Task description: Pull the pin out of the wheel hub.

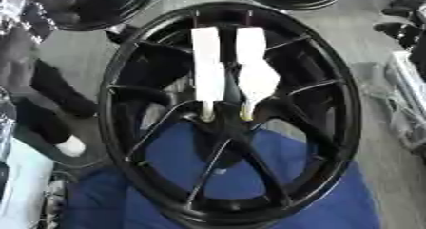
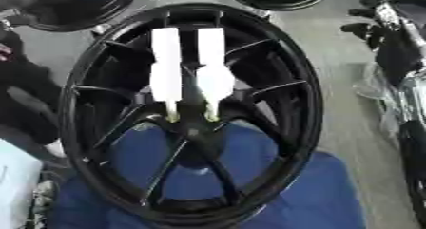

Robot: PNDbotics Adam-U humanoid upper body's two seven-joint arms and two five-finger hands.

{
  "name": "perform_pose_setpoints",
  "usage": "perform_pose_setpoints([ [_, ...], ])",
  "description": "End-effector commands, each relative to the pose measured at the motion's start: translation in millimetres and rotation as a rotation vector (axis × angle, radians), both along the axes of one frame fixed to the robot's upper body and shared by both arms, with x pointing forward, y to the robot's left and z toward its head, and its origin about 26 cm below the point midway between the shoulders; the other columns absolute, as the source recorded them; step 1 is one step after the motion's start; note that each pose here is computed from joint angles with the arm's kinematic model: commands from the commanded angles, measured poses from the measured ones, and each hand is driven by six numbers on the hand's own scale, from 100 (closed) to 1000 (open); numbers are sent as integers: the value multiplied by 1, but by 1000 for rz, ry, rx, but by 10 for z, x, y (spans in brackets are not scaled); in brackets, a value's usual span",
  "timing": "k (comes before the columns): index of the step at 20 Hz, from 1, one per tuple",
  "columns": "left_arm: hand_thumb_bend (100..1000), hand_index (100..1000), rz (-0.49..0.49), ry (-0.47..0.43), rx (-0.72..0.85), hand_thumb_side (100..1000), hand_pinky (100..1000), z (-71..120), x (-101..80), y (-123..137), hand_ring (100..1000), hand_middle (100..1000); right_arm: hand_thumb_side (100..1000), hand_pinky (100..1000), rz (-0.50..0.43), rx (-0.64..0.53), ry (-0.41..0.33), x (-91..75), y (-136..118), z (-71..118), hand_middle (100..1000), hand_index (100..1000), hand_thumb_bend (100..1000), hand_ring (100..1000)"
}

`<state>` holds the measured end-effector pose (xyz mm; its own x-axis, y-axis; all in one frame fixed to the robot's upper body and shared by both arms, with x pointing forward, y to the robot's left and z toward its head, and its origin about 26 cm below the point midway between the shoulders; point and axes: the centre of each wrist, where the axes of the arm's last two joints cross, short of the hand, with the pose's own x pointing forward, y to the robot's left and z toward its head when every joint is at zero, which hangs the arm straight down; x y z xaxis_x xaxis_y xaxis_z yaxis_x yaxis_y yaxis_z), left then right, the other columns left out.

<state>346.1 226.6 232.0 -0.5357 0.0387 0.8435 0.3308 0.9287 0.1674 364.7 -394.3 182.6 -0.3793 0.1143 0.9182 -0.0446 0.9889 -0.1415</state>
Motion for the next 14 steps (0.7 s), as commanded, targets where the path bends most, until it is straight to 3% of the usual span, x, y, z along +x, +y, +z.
perform_pose_setpoints([
  [1,100,808,1,-23,12,604,776,76,-11,22,799,835,671,977,-10,-32,-30,-18,-63,148,781,884,100,724],
  [14,100,808,3,-23,12,604,776,76,-11,27,799,835,668,978,-7,-35,-34,-3,-54,168,784,886,100,729],
])
